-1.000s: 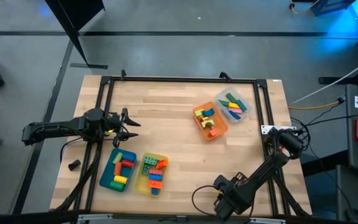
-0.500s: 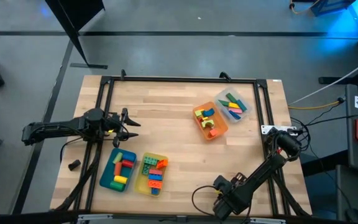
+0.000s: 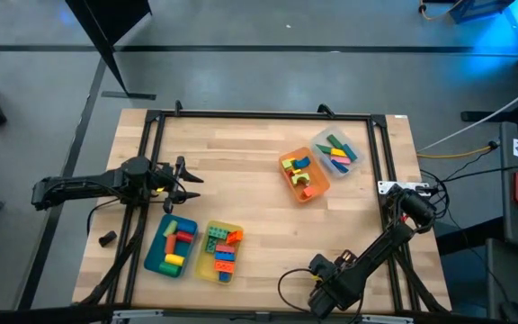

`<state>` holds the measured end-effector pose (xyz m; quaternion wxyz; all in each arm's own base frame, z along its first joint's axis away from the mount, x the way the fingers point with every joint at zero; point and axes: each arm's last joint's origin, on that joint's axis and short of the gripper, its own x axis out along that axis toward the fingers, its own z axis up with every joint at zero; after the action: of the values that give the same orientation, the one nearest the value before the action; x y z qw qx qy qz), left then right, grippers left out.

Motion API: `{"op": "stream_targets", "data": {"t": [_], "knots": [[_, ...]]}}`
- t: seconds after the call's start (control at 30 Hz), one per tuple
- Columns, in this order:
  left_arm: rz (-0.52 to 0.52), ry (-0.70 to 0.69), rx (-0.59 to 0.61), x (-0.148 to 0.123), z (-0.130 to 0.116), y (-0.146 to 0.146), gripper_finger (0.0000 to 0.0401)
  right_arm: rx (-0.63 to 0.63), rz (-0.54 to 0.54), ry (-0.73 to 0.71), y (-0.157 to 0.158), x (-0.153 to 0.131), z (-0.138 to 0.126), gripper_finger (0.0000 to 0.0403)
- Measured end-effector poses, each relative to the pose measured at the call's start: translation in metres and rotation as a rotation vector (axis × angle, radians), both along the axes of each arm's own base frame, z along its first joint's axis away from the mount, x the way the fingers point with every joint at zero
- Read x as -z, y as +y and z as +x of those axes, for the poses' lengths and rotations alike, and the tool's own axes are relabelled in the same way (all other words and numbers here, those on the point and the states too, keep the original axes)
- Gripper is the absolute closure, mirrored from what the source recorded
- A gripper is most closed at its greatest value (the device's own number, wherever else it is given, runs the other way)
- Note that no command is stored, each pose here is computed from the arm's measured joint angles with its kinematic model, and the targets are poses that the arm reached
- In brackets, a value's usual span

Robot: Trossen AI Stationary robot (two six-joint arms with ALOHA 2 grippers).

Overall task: Sort blocks by size
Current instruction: Put the yellow rectangle game piece into the yellow bin

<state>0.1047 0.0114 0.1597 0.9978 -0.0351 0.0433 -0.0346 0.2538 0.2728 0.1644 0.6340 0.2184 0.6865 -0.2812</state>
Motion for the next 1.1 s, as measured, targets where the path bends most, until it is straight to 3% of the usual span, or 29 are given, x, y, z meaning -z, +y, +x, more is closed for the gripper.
{"op": "stream_targets", "data": {"t": [0.4, 0.67, 0.87, 1.1], "knots": [[0.000, 0.000, 0.000, 0.000, 0.000, 0.000, 0.0196, -0.003, -0.022, 0.040, 0.003, 0.018, 0.002, 0.0143], [0.000, 0.000, 0.000, 0.000, 0.000, 0.000, 0.0196, -0.025, -0.009, 0.002, 0.005, 0.019, 0.005, 0.0255], [0.000, 0.000, 0.000, 0.000, 0.000, 0.000, 0.0196, -0.065, -0.024, -0.150, 0.010, 0.011, 0.020, 0.0262], [0.000, 0.000, 0.000, 0.000, 0.000, 0.000, 0.0196, -0.152, -0.070, -0.423, 0.011, -0.030, 0.058, 0.0254]]}}
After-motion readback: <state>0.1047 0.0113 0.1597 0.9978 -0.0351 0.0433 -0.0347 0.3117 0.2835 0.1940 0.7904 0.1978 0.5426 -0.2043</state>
